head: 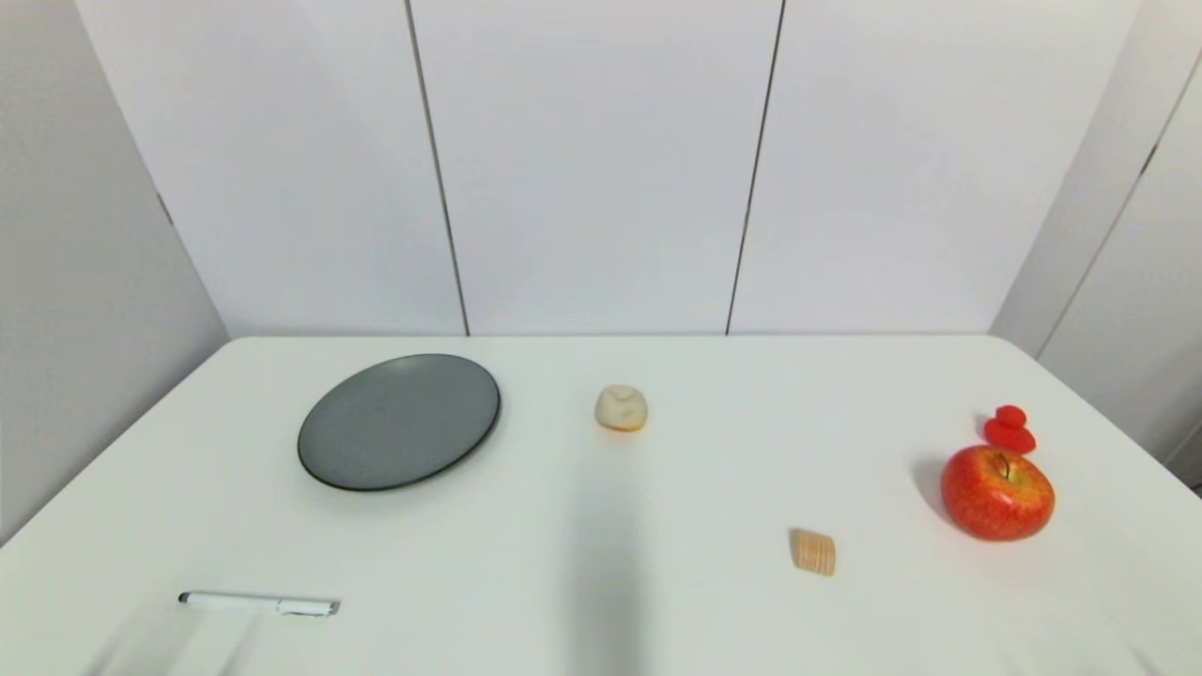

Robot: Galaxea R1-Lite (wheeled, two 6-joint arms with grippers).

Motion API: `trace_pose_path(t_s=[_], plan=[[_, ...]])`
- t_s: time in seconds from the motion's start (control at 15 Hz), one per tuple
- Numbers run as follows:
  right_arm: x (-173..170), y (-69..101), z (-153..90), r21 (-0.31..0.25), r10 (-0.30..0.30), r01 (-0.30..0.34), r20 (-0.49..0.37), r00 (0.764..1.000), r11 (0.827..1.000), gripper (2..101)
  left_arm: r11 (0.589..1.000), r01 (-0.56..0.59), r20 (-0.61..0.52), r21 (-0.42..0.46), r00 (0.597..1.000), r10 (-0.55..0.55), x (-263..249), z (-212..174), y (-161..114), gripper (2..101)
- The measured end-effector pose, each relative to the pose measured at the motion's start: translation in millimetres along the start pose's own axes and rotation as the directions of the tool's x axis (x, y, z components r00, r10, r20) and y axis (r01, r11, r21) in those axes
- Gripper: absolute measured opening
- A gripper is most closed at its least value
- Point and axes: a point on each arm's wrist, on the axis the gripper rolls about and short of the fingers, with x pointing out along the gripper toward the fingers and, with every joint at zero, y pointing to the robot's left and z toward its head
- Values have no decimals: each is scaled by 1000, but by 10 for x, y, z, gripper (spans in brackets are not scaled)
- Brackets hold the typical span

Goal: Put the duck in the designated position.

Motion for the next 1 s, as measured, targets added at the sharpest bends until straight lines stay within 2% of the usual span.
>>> trace_pose_path(t_s=[0.53,1.0], plan=[[1,1,-3,0,2,-2,-2,1000,1000,971,1000,0,0,0,1000,0,0,0,0,979],[1,-1,-1,45,-4,4,0,1000,999,971,1000,-1,0,0,1000,1,0,0,0,979]])
